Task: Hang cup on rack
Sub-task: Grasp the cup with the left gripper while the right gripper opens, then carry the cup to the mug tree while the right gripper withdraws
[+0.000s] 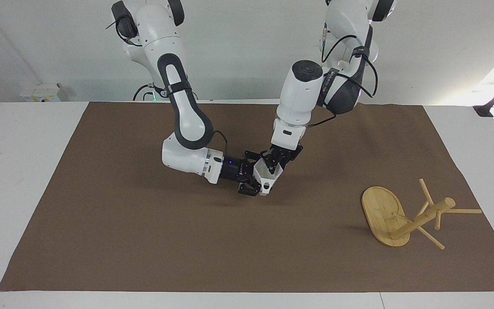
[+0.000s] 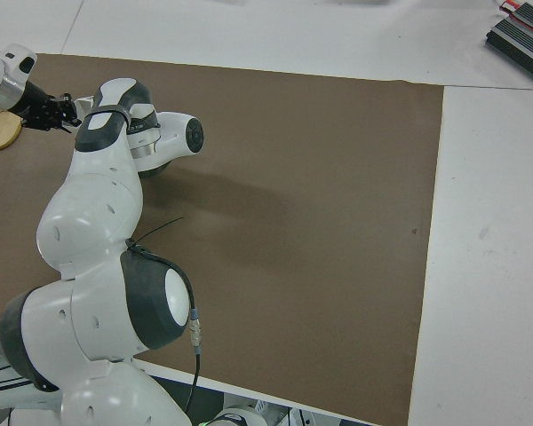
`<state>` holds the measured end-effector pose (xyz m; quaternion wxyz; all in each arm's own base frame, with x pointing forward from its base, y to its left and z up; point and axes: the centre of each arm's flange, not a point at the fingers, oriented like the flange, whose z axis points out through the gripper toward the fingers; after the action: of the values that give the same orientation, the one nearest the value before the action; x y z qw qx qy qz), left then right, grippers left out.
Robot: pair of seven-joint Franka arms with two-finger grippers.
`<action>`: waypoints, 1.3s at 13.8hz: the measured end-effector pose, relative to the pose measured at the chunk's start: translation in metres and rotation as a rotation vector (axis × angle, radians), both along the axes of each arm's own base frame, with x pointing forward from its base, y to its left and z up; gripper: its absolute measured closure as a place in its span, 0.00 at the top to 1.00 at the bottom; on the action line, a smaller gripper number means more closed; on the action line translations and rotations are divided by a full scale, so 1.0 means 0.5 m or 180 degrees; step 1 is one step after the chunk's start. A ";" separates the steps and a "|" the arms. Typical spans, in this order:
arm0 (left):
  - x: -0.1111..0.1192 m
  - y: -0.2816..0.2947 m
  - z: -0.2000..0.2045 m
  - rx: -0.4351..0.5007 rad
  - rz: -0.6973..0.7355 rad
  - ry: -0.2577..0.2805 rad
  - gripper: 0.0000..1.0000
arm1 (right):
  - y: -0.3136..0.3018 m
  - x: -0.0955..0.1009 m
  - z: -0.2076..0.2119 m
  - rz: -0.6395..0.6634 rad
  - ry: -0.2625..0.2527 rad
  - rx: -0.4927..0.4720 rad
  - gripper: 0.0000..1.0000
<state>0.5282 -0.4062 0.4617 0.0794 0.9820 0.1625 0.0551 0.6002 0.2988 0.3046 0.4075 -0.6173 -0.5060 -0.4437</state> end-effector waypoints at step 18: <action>0.175 0.284 0.041 -0.0305 0.1045 -0.0595 0.04 | -0.598 0.021 0.045 0.0636 -0.0140 -0.0498 1.00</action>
<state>0.6158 -0.2642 0.4823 0.1307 0.9280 0.3148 0.1505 0.6106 -0.0004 0.3272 0.3890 -0.5838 -0.6069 -0.3735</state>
